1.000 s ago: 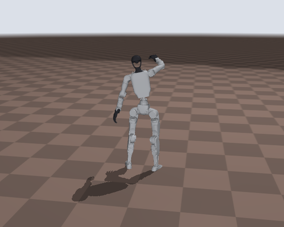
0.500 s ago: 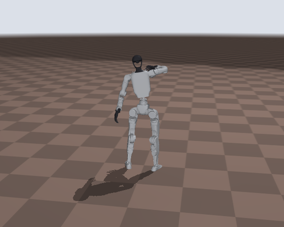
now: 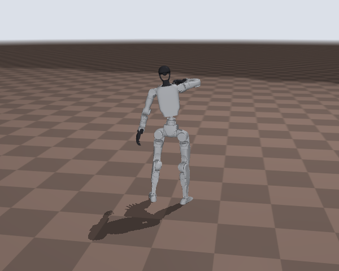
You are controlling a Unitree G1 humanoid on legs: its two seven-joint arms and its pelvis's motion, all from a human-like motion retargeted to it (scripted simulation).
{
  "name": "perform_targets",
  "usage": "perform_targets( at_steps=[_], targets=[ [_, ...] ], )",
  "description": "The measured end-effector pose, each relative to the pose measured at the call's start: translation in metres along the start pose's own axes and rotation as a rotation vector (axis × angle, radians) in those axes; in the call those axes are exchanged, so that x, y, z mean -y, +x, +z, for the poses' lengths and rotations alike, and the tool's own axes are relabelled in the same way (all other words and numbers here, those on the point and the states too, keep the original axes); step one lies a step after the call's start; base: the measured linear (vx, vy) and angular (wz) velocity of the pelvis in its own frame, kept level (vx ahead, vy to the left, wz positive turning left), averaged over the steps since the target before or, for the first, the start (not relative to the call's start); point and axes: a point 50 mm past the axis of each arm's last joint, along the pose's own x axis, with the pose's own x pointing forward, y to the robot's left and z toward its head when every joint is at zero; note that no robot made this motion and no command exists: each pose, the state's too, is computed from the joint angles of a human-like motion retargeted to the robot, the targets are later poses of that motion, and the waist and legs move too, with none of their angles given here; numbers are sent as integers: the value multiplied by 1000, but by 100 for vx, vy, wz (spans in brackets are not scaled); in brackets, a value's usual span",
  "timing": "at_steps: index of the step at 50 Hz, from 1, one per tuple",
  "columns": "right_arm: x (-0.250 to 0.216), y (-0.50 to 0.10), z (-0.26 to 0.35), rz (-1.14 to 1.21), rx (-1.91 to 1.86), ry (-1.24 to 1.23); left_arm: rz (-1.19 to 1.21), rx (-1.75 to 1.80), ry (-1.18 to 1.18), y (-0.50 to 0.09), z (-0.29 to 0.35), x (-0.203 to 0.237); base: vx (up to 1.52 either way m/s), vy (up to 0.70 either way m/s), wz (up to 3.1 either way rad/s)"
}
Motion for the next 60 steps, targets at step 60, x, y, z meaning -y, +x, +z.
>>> perform_targets(
  at_steps=[60],
  targets=[
    [-36, -138, 83, -1005, 762, -149, -561, 2613, 91, -376, 349, 15, 9, 6, 2]
  ],
)
